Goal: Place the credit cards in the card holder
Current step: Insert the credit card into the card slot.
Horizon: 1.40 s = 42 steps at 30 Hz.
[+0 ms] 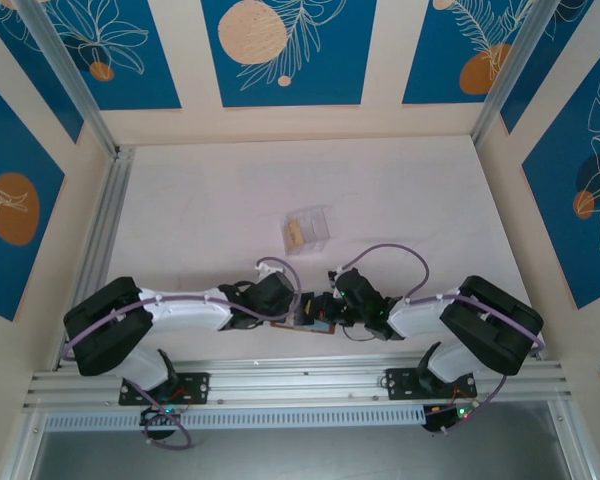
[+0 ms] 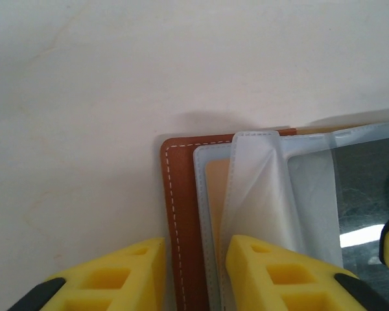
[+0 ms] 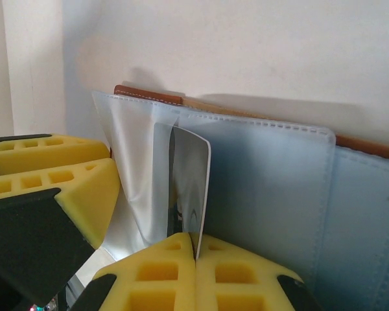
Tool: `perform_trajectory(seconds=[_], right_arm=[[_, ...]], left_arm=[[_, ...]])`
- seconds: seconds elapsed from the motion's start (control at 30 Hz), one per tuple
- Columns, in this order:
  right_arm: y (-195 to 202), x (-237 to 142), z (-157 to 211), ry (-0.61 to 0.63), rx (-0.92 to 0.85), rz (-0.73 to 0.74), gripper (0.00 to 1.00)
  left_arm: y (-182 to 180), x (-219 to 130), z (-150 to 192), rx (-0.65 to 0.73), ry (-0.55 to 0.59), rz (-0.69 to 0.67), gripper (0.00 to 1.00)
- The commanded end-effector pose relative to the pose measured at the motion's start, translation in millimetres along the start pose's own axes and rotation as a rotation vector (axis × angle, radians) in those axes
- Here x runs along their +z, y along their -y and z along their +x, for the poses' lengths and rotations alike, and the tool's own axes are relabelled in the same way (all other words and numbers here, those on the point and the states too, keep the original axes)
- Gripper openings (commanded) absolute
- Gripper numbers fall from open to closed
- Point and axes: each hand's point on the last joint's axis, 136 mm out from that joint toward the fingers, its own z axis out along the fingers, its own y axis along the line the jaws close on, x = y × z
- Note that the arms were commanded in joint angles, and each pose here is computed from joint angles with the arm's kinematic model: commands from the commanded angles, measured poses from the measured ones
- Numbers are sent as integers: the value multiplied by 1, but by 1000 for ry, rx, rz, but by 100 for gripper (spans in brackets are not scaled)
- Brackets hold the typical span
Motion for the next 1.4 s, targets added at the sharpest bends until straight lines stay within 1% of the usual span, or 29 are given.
perform_trajectory(seconds=[0.0, 0.1, 0.23, 0.43, 0.67, 0.97, 1.07, 1.17, 1.23, 1.37], right_arm=[[71, -6, 28, -80, 34, 273, 0], [73, -11, 28, -75, 33, 282, 0], [69, -10, 23, -63, 26, 285, 0], [64, -2, 21, -80, 35, 282, 0], [58, 2, 22, -87, 57, 266, 0], [52, 15, 34, -122, 59, 249, 1], [49, 14, 36, -134, 46, 237, 10], [41, 10, 36, -165, 22, 221, 22], [34, 5, 36, -207, 22, 204, 32], [26, -10, 37, -299, 34, 197, 43]], left_arm=[[-53, 2, 71, 54, -226, -165, 31], [-55, 1, 72, 58, -230, -175, 30], [-56, 4, 76, 62, -243, -176, 24], [-55, 5, 77, 70, -248, -172, 18], [-54, 9, 82, 73, -265, -165, 16], [-52, 13, 83, 70, -266, -160, 15], [-52, 13, 84, 70, -266, -159, 15], [-53, 13, 84, 63, -264, -164, 15], [-56, 14, 85, 56, -262, -177, 15], [-60, 16, 89, 40, -265, -184, 14]])
